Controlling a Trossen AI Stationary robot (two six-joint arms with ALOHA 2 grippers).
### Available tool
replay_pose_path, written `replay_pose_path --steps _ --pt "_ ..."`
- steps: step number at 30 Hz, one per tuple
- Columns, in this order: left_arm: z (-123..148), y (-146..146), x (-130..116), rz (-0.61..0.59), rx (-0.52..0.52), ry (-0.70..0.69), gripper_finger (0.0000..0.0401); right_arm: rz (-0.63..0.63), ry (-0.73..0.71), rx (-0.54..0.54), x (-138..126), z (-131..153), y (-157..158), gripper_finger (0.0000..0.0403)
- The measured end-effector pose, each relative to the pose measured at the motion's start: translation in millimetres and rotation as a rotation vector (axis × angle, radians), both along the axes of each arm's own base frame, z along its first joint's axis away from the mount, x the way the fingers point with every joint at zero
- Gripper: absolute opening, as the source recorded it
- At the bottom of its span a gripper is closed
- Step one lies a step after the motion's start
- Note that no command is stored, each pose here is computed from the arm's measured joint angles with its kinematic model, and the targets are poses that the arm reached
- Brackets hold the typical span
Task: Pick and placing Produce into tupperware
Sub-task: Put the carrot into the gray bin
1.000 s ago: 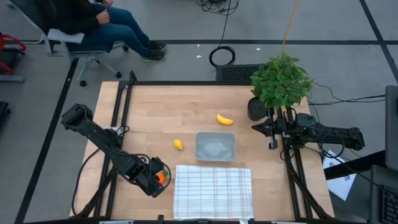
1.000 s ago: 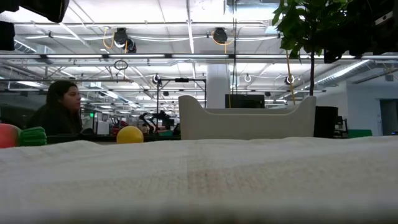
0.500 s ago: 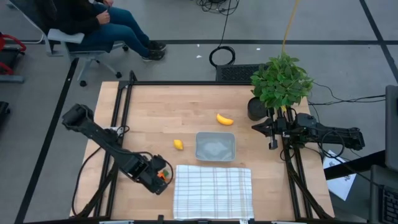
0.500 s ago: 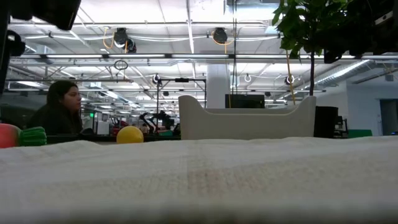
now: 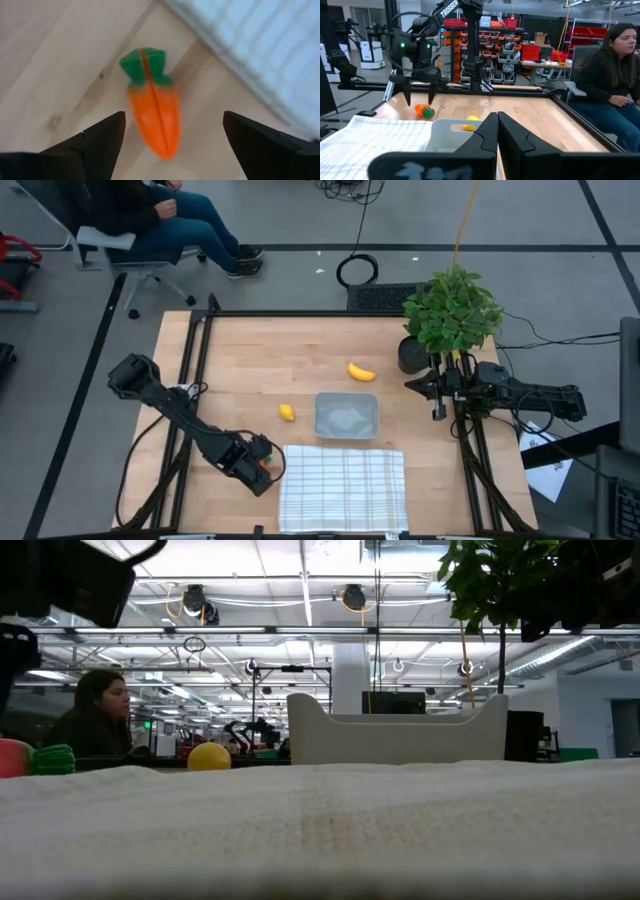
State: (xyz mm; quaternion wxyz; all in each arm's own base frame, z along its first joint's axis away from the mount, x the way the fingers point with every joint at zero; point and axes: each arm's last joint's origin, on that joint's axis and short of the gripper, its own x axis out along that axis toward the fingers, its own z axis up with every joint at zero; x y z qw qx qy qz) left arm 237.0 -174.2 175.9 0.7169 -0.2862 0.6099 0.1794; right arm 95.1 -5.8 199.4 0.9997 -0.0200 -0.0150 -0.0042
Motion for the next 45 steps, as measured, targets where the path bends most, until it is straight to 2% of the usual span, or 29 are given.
replay_pose_path --steps 11,20,25,31,38,45 --pt "-33.0 2.2 10.0 -0.07 0.071 0.098 0.0345 0.0 0.003 0.001 0.0 -0.3 0.0 0.0" --pt "-35.3 3.5 11.6 -0.096 0.067 0.114 0.0328 0.0 0.002 0.0 0.0 -0.2 0.0 0.0" --pt "-35.8 3.8 11.1 -0.089 0.067 0.121 0.0296 0.0 0.003 0.0 0.1 -0.4 0.0 0.0" --pt "-36.3 4.7 10.3 -0.098 0.074 0.128 0.0236 0.0 0.003 0.0 0.0 -0.3 0.0 0.0" --pt "-36.5 5.8 10.1 -0.162 0.086 0.132 0.0173 0.0 0.003 0.0 0.0 -0.2 0.0 0.0" --pt "-32.2 14.4 13.3 -0.203 0.071 0.137 0.0149 0.0 0.003 -0.004 0.0 -0.2 0.0 0.0"
